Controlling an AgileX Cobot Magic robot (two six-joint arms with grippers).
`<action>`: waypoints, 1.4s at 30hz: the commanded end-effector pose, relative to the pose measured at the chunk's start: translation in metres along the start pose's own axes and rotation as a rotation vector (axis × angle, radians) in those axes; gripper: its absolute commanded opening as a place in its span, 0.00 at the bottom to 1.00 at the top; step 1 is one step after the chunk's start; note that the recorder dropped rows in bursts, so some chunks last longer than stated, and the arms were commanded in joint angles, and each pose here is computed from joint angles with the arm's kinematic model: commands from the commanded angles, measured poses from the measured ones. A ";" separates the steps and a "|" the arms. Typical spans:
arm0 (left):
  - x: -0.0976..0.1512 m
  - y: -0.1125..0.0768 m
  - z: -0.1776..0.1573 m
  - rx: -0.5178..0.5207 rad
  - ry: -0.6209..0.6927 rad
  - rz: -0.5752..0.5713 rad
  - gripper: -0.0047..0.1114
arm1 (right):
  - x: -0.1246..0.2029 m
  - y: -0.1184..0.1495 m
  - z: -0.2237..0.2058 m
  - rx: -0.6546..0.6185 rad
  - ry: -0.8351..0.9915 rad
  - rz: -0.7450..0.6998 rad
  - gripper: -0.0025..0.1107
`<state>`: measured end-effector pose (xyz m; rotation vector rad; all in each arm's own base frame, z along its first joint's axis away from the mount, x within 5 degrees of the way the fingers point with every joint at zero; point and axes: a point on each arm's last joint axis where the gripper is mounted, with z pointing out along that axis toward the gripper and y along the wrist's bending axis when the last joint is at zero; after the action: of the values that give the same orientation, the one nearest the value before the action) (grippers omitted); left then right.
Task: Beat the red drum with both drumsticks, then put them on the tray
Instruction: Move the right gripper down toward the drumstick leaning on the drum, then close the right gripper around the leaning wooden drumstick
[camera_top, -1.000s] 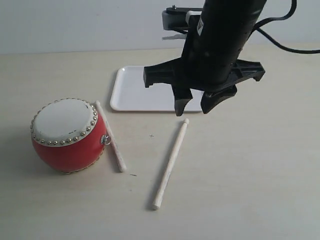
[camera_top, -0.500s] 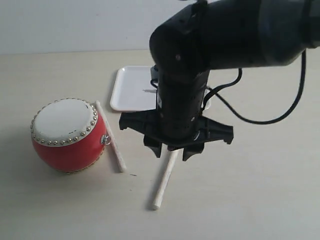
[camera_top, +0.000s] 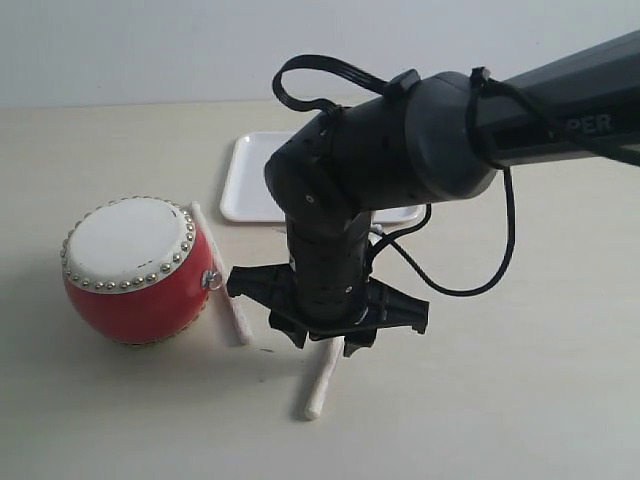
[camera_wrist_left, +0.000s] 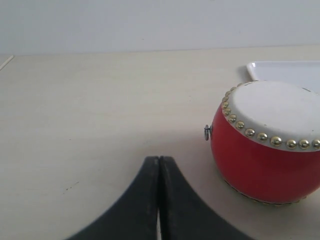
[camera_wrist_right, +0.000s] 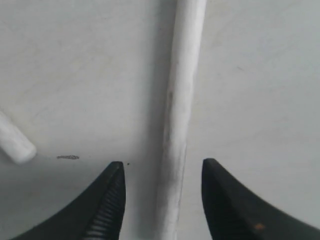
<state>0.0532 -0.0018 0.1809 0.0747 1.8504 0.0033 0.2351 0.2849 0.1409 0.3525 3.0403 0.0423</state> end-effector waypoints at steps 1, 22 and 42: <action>0.000 0.000 0.000 0.007 -0.008 -0.001 0.04 | -0.001 0.001 -0.001 -0.012 -0.017 -0.009 0.43; 0.000 0.000 0.000 0.007 -0.008 -0.001 0.04 | -0.007 0.016 -0.014 -0.077 -0.048 -0.383 0.43; 0.000 0.000 0.000 0.007 -0.008 -0.001 0.04 | -0.016 0.060 0.011 -0.128 0.031 -0.822 0.43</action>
<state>0.0532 -0.0018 0.1809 0.0747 1.8504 0.0033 0.2629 0.3366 0.1375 -0.8889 2.9529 0.1771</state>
